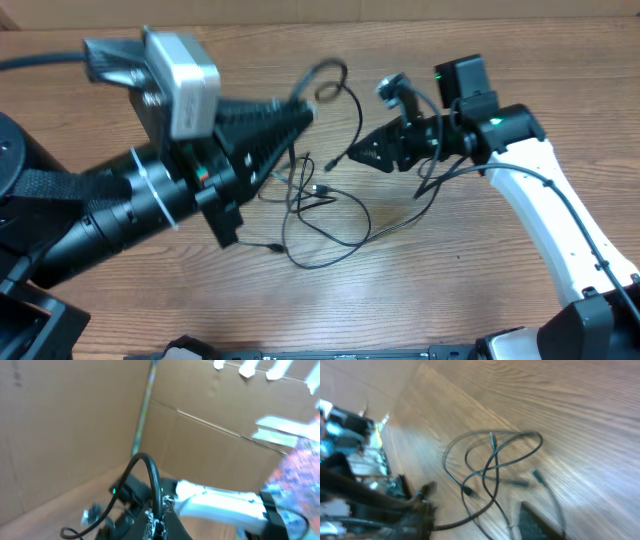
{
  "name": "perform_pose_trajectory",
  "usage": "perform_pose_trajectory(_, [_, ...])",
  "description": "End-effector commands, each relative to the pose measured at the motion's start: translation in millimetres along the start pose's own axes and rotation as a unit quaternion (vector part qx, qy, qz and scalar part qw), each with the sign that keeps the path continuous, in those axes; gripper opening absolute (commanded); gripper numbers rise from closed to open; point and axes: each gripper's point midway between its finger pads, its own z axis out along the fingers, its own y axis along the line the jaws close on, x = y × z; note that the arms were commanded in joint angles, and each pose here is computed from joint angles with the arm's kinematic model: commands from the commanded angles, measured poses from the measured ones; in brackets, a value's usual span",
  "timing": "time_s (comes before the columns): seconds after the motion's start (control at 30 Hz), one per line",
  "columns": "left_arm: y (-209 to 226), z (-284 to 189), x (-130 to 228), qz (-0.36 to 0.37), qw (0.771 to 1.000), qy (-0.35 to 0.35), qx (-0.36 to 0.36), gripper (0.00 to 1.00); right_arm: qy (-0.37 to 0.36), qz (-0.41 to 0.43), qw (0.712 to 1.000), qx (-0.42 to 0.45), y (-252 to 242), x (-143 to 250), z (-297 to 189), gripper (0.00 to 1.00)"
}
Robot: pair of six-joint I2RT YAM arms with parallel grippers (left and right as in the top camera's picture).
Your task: Untangle cables
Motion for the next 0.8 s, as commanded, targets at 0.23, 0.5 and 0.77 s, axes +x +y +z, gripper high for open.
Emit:
perform_pose_trajectory(0.23, [29, -4, 24, 0.007, 0.996, 0.046, -0.079, 0.04, -0.02, 0.008, 1.0, 0.002, -25, 3, -31, 0.81])
perform_pose_trajectory(0.5, [34, 22, 36, -0.139, 0.986, 0.072, -0.05, 0.04, -0.085, -0.184, 0.97, -0.136, 33, -10, -45, 0.88])
perform_pose_trajectory(0.77, [51, 41, 45, -0.316, 0.943, 0.09, -0.051, 0.04, -0.143, -0.277, 0.926, -0.213, 64, -17, -59, 0.94])
